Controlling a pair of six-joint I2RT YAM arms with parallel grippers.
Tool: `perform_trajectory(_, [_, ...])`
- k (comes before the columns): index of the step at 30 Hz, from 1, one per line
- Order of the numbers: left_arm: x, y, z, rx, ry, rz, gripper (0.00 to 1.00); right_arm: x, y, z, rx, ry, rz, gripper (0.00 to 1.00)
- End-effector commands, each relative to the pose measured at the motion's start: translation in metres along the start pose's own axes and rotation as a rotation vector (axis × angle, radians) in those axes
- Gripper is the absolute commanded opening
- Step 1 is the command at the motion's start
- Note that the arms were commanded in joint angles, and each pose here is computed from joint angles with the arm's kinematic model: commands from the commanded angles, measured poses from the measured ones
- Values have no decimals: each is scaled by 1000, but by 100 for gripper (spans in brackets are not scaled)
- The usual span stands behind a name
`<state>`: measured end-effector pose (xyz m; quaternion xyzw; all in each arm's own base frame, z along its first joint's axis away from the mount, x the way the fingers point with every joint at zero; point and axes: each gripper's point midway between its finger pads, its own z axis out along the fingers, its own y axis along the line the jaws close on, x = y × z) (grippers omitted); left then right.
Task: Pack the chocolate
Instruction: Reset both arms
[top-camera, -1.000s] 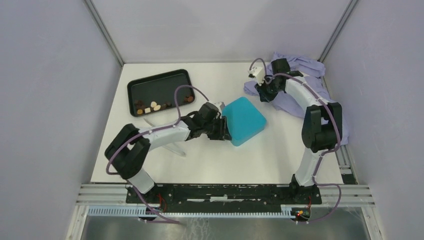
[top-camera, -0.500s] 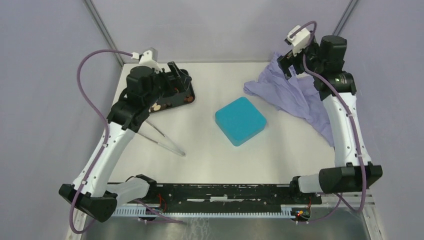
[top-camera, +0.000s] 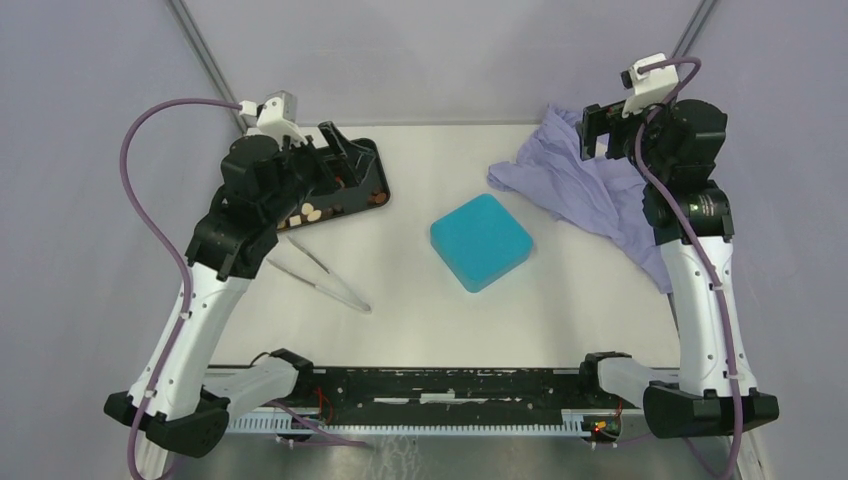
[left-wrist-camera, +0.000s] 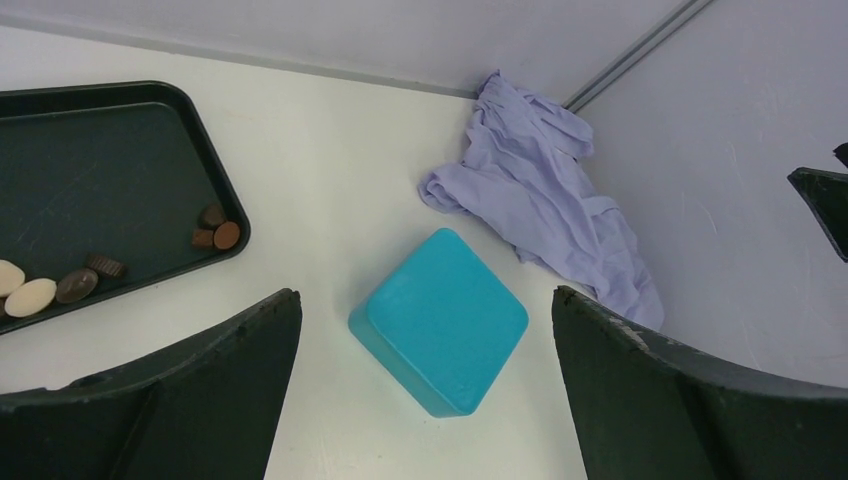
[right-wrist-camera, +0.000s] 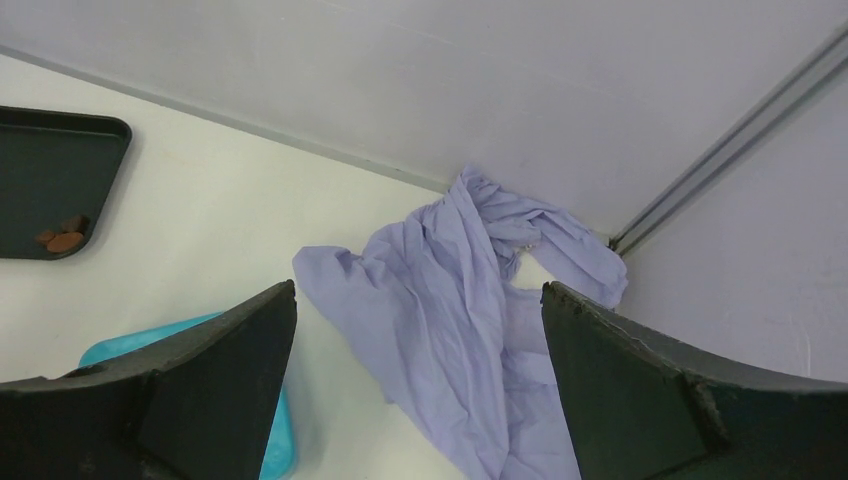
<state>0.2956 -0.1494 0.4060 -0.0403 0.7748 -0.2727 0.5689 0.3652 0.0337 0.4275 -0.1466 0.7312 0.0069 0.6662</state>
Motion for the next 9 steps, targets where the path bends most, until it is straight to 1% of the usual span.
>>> perform_trajectory(1, [-14,-18,-7,85,-41,9,100,-4,-11,-8,79,-27,53,98])
perform_trajectory(4, [-12,-22,-4,118,-49,11,100,-2,-7,-13,54,-31,63,98])
perform_trajectory(9, [-16,-25,-8,148,-97,0,100,0,7,-18,-22,-38,74,98])
